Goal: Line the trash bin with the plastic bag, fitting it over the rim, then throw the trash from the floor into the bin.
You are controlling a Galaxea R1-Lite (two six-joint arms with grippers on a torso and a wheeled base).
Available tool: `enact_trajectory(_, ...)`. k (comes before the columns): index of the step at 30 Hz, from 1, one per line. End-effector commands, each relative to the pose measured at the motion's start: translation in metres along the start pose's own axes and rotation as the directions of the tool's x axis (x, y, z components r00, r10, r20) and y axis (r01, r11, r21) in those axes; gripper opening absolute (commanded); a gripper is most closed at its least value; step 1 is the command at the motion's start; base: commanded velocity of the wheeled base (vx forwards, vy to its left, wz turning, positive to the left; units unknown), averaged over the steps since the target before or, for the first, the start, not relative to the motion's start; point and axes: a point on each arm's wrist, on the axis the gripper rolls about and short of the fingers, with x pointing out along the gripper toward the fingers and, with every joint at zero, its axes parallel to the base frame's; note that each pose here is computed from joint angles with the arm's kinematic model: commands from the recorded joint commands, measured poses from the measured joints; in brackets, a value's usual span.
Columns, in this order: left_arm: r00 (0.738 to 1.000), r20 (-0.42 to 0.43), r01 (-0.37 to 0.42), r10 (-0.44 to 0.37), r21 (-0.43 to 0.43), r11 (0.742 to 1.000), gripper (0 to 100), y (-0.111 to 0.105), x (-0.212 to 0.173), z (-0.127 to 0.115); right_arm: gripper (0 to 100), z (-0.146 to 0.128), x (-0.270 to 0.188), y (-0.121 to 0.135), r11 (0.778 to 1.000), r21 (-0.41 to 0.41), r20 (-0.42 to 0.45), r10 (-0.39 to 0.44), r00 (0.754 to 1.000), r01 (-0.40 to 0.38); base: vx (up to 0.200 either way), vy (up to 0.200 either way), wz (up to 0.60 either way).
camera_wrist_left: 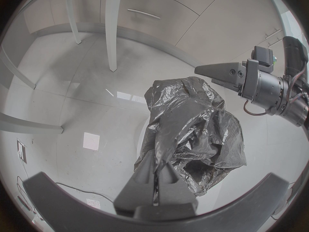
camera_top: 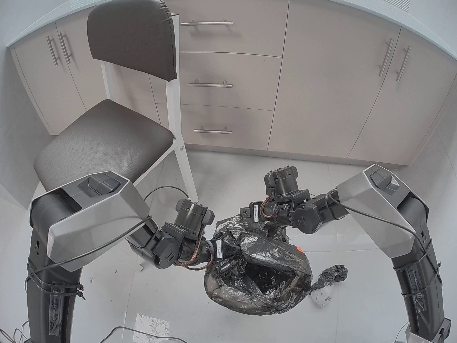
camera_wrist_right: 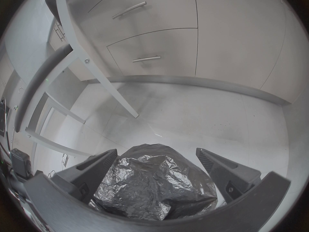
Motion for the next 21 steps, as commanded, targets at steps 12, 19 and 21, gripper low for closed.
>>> enact_trajectory(12, 1.0, -0.002, -0.003, 0.003, -0.002, 1.0, 0, 0.0006, 0.0007, -0.0009, 100, -0.0151, 0.0116, -0.0016, 1.0, -0.011, -0.032, -0.009, 0.999, 0.008, 0.0, 0.0, 0.0)
enact_trajectory(19, 1.0, -0.001, -0.002, 0.002, -0.002, 1.0, 0, 0.0004, 0.0007, -0.0005, 100, -0.0169, 0.0146, -0.0024, 1.0, -0.009, -0.034, -0.012, 0.999, 0.012, 0.0, 0.0, 0.0)
enact_trajectory(21, 1.0, -0.002, -0.003, 0.003, -0.002, 1.0, 0, 0.0006, 0.0007, -0.0009, 100, -0.0184, 0.0145, -0.002, 1.0, -0.012, -0.039, -0.012, 0.999, 0.011, 0.0, 0.0, 0.0)
